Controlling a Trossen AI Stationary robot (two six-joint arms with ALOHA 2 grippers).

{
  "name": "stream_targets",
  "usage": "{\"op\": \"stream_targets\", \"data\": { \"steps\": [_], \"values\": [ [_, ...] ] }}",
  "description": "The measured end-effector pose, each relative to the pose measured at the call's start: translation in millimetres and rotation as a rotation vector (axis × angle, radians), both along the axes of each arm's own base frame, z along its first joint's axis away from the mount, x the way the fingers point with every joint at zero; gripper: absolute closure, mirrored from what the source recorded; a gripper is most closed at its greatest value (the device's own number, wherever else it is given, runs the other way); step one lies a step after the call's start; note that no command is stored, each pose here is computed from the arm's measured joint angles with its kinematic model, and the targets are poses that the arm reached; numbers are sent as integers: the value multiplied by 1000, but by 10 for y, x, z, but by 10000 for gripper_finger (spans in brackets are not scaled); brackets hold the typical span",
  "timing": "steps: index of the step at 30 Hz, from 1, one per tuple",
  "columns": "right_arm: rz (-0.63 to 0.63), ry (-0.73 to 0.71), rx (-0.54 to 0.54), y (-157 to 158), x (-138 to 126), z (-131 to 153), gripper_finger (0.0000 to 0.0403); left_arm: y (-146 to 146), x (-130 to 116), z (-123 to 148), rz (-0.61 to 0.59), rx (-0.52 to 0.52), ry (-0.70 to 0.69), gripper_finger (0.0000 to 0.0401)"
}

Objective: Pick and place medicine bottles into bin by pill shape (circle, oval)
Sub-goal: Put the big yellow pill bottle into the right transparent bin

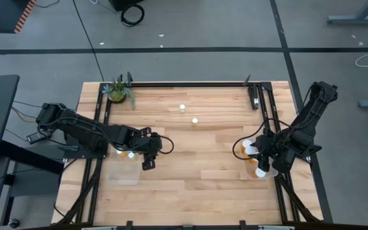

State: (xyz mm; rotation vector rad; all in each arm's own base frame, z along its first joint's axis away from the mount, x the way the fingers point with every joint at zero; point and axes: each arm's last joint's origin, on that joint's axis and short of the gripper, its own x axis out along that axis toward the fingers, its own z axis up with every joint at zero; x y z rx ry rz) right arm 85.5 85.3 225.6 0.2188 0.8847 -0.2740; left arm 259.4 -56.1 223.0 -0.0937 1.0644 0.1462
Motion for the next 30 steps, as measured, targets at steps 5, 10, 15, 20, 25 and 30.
{"op": "stream_targets", "data": {
  "steps": [5,10,15,20,25,30],
  "values": [
    [-9,0,15,20,-16,-6,175,-2,0,0,0,-1,0,229],
    [-23,17,26,17,-40,-14,175,-2,-1,0,0,-1,0,229],
    [-25,11,23,16,-39,-13,175,-1,0,0,1,-1,0,229],
    [-36,-27,-4,8,-30,-5,175,-1,0,0,1,-1,0,229],
    [-43,-40,-12,13,-22,-22,175,-1,0,0,1,-1,0,229],
    [-70,-1,-1,0,-41,-158,175,0,0,0,1,-1,0,229]
  ]
}}
